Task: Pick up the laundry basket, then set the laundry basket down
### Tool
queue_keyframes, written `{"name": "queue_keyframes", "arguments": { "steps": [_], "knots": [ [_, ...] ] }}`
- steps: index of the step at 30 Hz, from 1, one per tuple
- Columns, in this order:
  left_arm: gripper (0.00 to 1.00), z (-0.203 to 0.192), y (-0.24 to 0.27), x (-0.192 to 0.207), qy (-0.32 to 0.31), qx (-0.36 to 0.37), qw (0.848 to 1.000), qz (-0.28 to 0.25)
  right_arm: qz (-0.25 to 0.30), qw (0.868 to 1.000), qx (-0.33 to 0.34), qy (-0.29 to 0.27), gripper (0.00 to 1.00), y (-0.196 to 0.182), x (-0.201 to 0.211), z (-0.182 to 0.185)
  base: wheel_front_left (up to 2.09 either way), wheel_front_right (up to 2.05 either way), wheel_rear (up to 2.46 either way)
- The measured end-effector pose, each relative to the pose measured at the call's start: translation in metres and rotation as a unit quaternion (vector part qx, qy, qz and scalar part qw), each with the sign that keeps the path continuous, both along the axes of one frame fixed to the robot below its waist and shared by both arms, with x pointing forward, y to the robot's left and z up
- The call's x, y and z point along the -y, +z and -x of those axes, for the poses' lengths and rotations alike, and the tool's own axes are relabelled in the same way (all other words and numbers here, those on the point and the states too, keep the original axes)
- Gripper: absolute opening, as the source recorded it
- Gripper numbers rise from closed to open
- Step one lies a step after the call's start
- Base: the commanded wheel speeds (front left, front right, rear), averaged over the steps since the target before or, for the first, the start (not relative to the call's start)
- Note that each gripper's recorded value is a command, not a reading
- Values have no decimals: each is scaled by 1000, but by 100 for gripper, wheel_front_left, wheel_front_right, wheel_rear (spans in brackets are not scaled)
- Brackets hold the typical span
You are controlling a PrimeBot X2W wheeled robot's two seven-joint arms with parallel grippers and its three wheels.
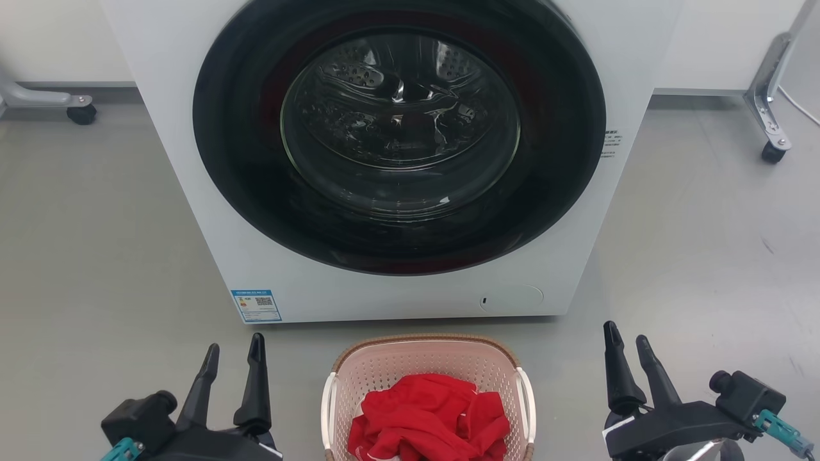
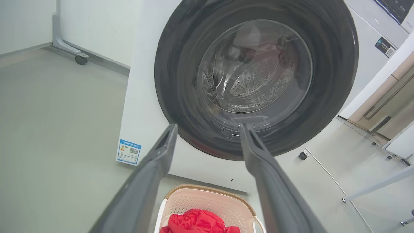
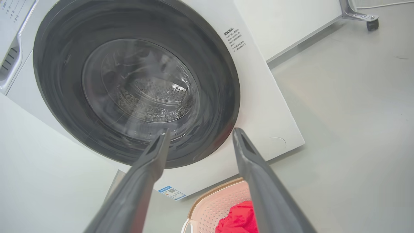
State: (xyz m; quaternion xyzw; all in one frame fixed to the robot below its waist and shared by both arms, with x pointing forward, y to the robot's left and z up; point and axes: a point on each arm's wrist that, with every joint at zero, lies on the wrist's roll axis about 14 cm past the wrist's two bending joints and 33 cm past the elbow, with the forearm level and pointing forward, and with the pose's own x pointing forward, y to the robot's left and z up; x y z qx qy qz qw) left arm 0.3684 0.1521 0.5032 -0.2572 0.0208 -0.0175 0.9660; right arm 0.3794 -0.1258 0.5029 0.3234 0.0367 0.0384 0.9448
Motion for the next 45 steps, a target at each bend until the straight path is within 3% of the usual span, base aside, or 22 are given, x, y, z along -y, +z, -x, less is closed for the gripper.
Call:
{"name": "queue_keyframes", "arguments": {
  "steps": [17,36,45],
  "knots": [
    [100,3,26,10,-1,67,989,-131,116,990,75,3,100,29,-12,0,0,0,0],
    [100,8,46,27,-3,137,956,-261,232,963,140,-8,100,47,-19,3,0,0,0],
    [100,8,46,27,-1,137,955,-263,241,960,140,-10,100,46,-18,2,0,0,0]
  ]
}}
